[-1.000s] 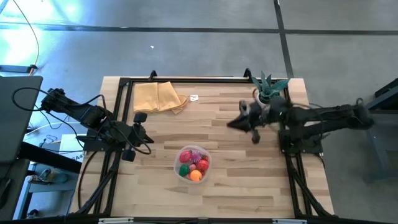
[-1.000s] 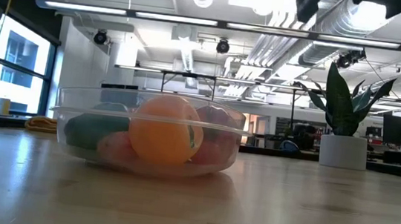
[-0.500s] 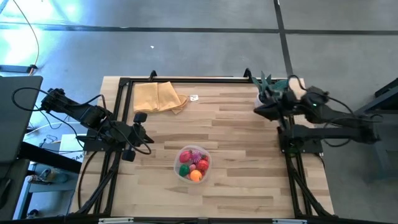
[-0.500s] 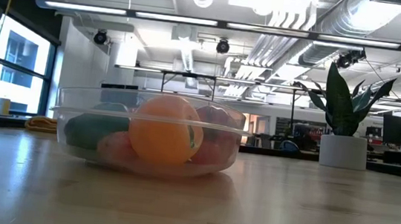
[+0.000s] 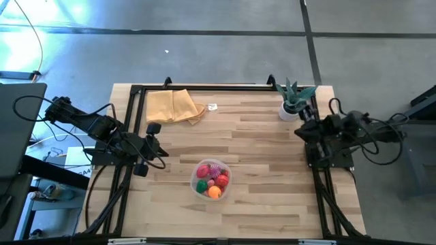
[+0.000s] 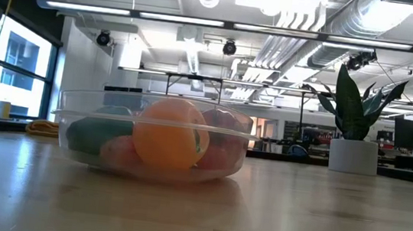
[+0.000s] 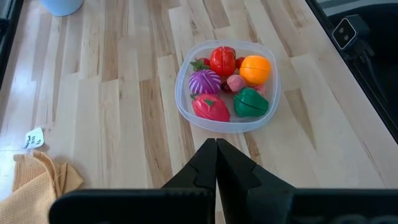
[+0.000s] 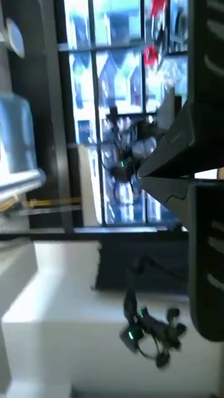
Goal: Pick and placing Produce into tupperware
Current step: Return to Home Position
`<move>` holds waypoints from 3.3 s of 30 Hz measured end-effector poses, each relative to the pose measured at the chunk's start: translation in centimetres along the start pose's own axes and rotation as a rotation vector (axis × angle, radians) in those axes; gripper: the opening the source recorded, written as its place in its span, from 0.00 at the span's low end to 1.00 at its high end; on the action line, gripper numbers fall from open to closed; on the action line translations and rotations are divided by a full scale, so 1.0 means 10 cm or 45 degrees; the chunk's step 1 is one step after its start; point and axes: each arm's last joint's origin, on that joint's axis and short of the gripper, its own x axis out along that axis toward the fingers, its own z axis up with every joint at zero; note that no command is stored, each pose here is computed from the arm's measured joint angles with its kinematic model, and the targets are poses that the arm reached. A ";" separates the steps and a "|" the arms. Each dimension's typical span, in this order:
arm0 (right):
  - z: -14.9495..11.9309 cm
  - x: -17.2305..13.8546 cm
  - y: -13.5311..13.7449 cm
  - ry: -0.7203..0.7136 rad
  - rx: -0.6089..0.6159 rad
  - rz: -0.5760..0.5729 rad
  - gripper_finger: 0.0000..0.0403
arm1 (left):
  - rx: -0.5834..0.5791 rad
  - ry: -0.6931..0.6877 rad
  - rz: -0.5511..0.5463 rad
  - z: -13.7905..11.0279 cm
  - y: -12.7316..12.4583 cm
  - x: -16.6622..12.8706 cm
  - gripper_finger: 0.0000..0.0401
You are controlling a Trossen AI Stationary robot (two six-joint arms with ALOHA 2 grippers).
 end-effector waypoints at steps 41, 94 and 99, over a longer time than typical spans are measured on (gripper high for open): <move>-1.03 -0.59 0.02 0.111 0.230 0.079 0.00 | 0.000 0.000 0.000 0.00 0.00 0.00 0.00; -1.40 -0.68 0.00 0.562 0.498 -0.104 0.00 | 0.194 -0.455 0.125 0.68 0.12 0.65 0.00; -1.40 -0.68 0.00 0.565 0.498 -0.104 0.00 | 0.366 -0.522 -0.122 0.71 0.02 0.69 0.00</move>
